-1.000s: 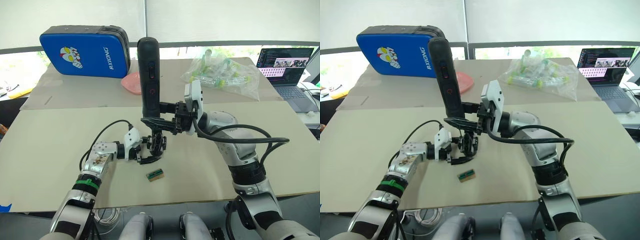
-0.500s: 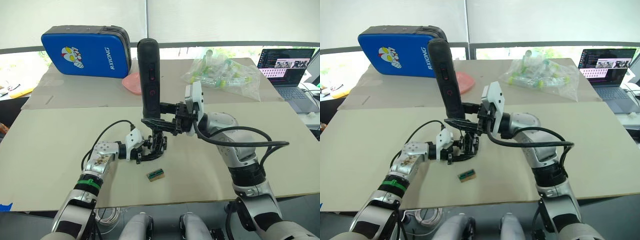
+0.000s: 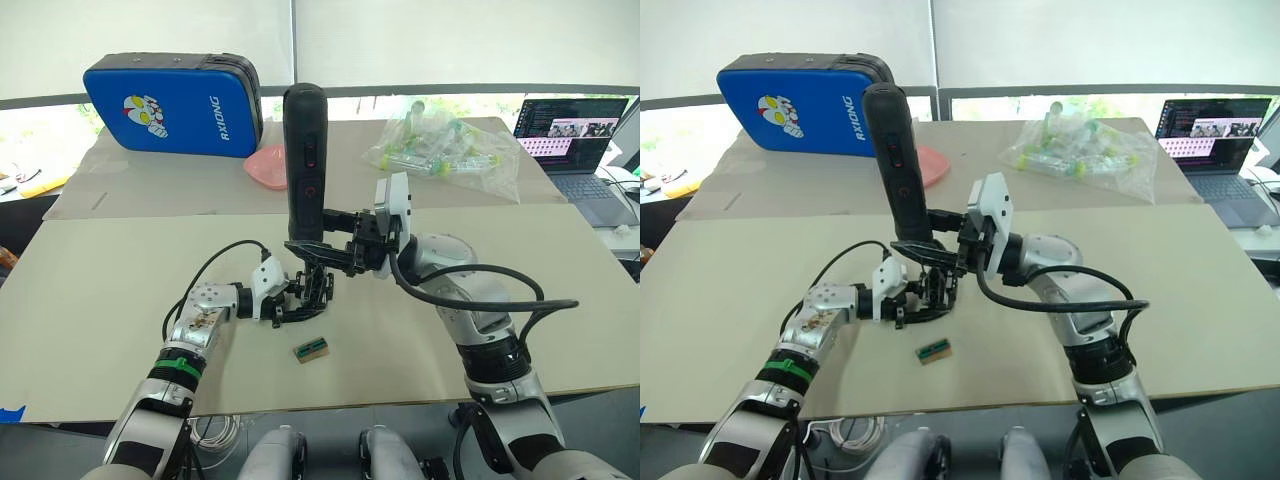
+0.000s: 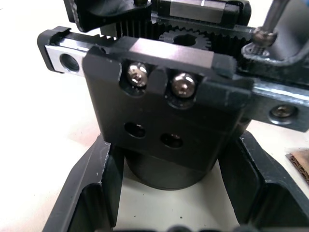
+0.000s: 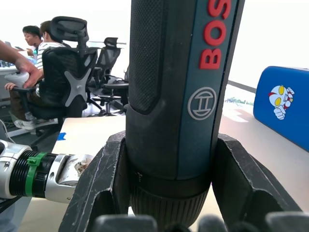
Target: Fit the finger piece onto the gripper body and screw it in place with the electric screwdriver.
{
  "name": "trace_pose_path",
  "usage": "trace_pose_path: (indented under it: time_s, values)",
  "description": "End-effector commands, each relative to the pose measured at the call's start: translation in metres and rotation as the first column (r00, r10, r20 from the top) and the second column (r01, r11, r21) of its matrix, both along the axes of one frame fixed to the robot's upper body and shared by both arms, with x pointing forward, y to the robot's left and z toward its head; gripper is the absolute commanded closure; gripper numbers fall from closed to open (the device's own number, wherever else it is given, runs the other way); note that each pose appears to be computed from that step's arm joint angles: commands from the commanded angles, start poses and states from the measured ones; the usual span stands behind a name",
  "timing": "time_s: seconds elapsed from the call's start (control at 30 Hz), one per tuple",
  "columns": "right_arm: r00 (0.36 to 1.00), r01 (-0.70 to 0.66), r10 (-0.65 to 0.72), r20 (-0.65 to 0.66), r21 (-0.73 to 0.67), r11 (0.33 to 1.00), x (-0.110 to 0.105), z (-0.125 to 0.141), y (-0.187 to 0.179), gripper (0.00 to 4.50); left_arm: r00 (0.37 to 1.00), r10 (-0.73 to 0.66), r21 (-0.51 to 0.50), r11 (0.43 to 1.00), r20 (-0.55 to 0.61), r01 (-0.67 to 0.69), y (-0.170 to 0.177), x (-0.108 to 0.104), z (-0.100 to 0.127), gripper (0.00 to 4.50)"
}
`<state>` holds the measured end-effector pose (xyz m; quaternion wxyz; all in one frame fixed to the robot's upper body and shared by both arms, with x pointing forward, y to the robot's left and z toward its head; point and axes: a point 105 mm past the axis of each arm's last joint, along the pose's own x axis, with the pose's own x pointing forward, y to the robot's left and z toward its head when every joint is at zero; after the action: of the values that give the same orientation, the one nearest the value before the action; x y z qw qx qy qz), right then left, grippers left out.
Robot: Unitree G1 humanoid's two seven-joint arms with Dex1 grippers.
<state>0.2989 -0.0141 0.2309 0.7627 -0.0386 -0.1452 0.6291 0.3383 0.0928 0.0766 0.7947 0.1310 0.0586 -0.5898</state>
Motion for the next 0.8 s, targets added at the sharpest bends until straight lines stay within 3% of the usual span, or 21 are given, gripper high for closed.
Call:
trace_pose_path:
  time_s: [0.03,0.5,0.8]
  values:
    - [0.996,0.011,-0.018,-0.089,-0.075,0.997,0.003,-0.025,0.003,2.54,0.999,-0.030,0.015,0.999,-0.010,0.030,-0.005,-0.003,-0.002,2.19]
    - [0.982,0.051,-0.073,-0.172,-0.133,0.990,0.008,-0.052,0.004,2.54,1.000,-0.027,0.012,1.000,-0.011,0.028,-0.007,-0.004,-0.002,2.19]
    - [0.985,0.053,-0.073,-0.155,-0.128,0.990,0.007,-0.053,0.003,2.54,1.000,-0.026,0.012,1.000,-0.016,0.026,-0.006,-0.005,-0.003,2.19]
